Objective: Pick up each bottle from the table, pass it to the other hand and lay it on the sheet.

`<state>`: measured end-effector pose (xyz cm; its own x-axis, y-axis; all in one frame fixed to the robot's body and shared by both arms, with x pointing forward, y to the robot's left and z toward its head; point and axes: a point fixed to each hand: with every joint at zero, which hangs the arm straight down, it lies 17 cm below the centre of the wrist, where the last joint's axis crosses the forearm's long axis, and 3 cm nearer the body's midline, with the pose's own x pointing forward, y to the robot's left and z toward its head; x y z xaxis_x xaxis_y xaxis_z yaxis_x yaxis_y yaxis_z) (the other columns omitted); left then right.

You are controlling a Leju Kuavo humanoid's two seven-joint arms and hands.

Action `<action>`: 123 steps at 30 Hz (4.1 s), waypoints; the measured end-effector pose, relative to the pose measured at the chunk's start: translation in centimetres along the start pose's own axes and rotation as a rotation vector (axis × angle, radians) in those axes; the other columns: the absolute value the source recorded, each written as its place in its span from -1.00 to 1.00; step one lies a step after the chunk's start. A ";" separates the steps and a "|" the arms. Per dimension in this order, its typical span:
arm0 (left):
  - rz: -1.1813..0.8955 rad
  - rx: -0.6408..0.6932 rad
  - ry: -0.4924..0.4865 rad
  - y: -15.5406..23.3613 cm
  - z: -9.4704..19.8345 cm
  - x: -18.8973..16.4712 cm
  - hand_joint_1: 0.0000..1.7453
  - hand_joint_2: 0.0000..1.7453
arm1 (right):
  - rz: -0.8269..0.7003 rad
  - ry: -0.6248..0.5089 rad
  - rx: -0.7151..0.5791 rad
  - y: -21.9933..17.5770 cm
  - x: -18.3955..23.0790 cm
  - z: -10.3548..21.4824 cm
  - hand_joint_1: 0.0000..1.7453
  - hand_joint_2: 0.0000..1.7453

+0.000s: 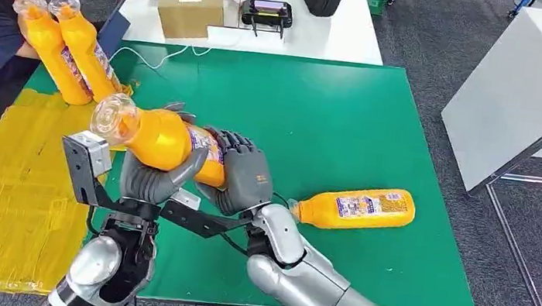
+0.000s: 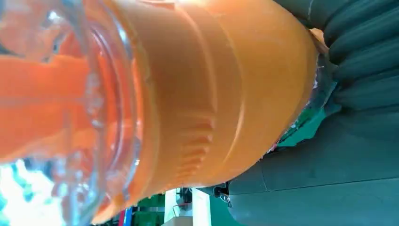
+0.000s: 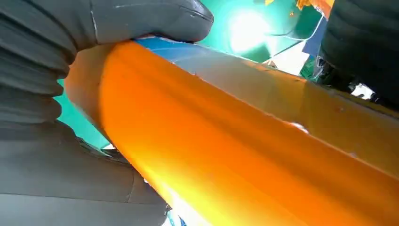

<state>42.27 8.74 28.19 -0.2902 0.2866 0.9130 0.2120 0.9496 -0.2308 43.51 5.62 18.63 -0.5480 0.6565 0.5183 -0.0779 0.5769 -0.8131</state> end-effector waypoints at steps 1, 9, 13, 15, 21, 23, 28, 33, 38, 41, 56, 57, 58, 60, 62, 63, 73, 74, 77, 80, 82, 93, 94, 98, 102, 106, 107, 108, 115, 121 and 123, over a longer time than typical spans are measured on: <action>-0.012 -0.003 -0.002 -0.1 0.0 0.0 1.00 1.00 | -0.003 0.004 0.004 0.1 -0.1 0.1 -1.00 1.00; -0.309 -0.084 -0.086 -0.9 0.5 0.2 1.00 1.00 | 0.047 0.073 0.112 2.7 -4.0 2.6 -1.00 -1.00; -0.788 -0.120 -0.167 0.0 0.6 -0.3 1.00 1.00 | 0.158 0.082 0.184 4.0 -7.3 8.6 -1.00 -1.00; -0.951 -0.114 -0.155 1.6 0.5 -0.9 1.00 1.00 | 0.195 0.098 0.186 3.5 -8.2 11.7 -1.00 -1.00; -1.158 -0.038 -0.151 6.2 -0.1 -0.6 1.00 1.00 | 0.233 0.214 0.108 -1.0 -10.6 17.2 -1.00 -1.00; -1.225 -0.047 -0.124 7.1 -0.1 -1.3 1.00 1.00 | 0.245 0.251 0.083 -2.6 -11.3 18.0 -1.00 -1.00; -1.545 -0.078 -0.017 10.7 -0.4 -4.3 1.00 1.00 | 0.273 0.296 0.025 -7.1 -12.7 18.7 -1.00 -1.00; -1.747 -0.201 0.174 15.2 0.2 -10.0 1.00 1.00 | 0.322 0.308 -0.015 -10.2 -14.2 18.2 -1.00 1.00; -1.783 -0.278 0.338 19.1 1.7 -14.5 1.00 1.00 | 0.359 0.330 -0.046 -12.7 -15.7 17.1 -1.00 1.00; -1.796 -0.307 0.413 21.1 2.7 -16.5 1.00 1.00 | 0.364 0.344 -0.058 -13.7 -16.4 16.7 -1.00 1.00; -1.831 -0.308 0.567 26.3 4.0 -18.9 -1.00 -1.00 | 0.414 0.376 -0.047 -14.3 -18.1 16.8 -1.00 1.00; -1.830 -0.305 0.581 26.9 4.2 -19.0 -1.00 -1.00 | 0.432 0.378 -0.045 -14.4 -18.3 16.9 -1.00 1.00; -1.825 -0.300 0.594 27.4 4.3 -19.2 -1.00 -1.00 | 0.447 0.380 -0.042 -14.5 -18.6 17.0 -1.00 1.00; -1.784 -0.326 0.625 28.4 4.8 -19.8 -1.00 -1.00 | 0.439 0.388 -0.012 -14.1 -19.6 17.2 -1.00 1.00; -1.738 -0.346 0.651 29.3 5.0 -20.2 -1.00 -1.00 | 0.427 0.420 0.061 -13.4 -21.6 17.8 -1.00 1.00; -1.723 -0.349 0.654 29.5 5.0 -20.3 -1.00 -1.00 | 0.429 0.426 0.085 -13.2 -22.2 18.0 -1.00 1.00; -1.483 -0.380 0.622 27.6 5.0 -20.5 -1.00 -1.00 | 0.380 0.460 0.354 -11.6 -30.9 21.7 -1.00 1.00; -1.467 -0.380 0.614 27.2 5.1 -20.4 -1.00 -1.00 | 0.387 0.470 0.363 -11.8 -31.6 22.2 -1.00 1.00; -1.416 -0.382 0.594 26.3 5.7 -20.2 -1.00 -1.00 | 0.409 0.492 0.384 -12.4 -33.0 23.4 -1.00 1.00; -1.323 -0.384 0.570 24.9 6.1 -19.9 -1.00 -1.00 | 0.432 0.518 0.408 -13.3 -34.3 24.5 -1.00 1.00; -1.271 -0.387 0.557 24.1 6.5 -19.7 -1.00 -1.00 | 0.471 0.528 0.421 -13.9 -35.0 25.0 -1.00 1.00; -1.179 -0.411 0.509 21.7 7.5 -19.1 -1.00 -1.00 | 0.555 0.545 0.486 -15.6 -37.6 24.5 -1.00 1.00; -1.167 -0.414 0.503 21.4 7.5 -19.0 -1.00 -1.00 | 0.560 0.543 0.494 -15.5 -37.7 24.4 -1.00 1.00; -1.103 -0.426 0.481 20.1 7.5 -18.6 -1.00 -1.00 | 0.564 0.535 0.513 -14.9 -37.8 24.1 -1.00 1.00; -0.972 -0.438 0.459 17.9 7.7 -18.0 -1.00 -1.00 | 0.563 0.526 0.536 -13.9 -37.8 24.2 -1.00 1.00; -0.890 -0.449 0.428 16.0 7.2 -17.0 -1.00 -1.00 | 0.562 0.520 0.562 -13.0 -37.9 24.4 -1.00 1.00; -0.886 -0.449 0.423 15.8 7.2 -16.8 -1.00 -1.00 | 0.562 0.519 0.566 -12.8 -38.0 24.5 -1.00 1.00; -0.857 -0.450 0.413 15.4 7.1 -16.5 -1.00 -1.00 | 0.560 0.515 0.571 -12.7 -37.9 24.5 -1.00 1.00; -0.563 -0.444 0.288 10.2 5.7 -11.5 -1.00 -1.00 | 0.551 0.494 0.591 -11.8 -37.9 24.0 -1.00 1.00; -0.494 -0.457 0.196 7.8 5.2 -8.3 -1.00 -1.00 | 0.569 0.484 0.600 -11.4 -38.0 23.5 -1.00 1.00; -0.474 -0.472 0.168 6.8 5.2 -7.3 -1.00 -1.00 | 0.577 0.479 0.627 -11.1 -38.1 23.3 1.00 1.00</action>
<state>40.97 13.80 18.19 -0.3112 -0.2061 0.9277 0.4924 0.8000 0.3429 45.81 -37.12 1.69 -0.2552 0.9648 -0.0640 -0.4090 -0.1677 -0.8970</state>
